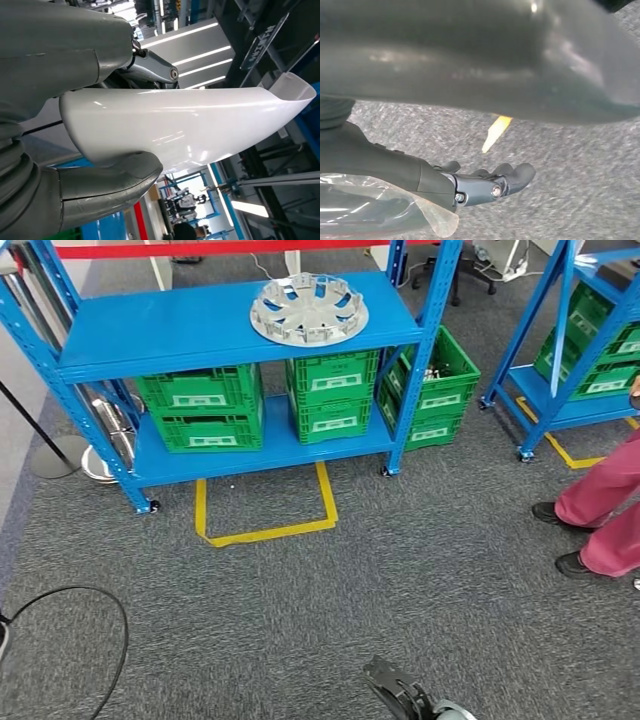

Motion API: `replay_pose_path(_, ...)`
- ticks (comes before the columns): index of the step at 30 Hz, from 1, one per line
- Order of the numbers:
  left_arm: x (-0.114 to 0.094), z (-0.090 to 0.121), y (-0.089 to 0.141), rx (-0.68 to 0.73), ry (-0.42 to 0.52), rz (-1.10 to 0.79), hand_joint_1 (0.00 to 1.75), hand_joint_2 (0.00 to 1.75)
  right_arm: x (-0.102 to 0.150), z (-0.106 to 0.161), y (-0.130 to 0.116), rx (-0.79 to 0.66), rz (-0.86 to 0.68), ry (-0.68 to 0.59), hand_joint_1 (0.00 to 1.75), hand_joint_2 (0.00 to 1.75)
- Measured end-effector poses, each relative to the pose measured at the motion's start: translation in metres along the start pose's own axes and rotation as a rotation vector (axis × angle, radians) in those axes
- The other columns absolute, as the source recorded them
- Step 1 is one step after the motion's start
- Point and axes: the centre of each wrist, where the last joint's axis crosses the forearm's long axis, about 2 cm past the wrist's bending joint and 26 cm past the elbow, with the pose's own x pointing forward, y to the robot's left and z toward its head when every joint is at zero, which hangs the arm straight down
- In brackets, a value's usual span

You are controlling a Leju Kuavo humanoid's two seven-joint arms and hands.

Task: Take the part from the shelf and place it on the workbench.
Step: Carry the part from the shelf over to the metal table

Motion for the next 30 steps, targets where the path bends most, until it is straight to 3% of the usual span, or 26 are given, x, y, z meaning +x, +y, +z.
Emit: replay_pose_path(30, 0.007, -0.002, 0.017, 0.058, -0.042, 0.004, 1.75, 1.75, -0.002, 0.0, 0.003, 0.001, 0.028, -0.003, 0.0, 0.0)
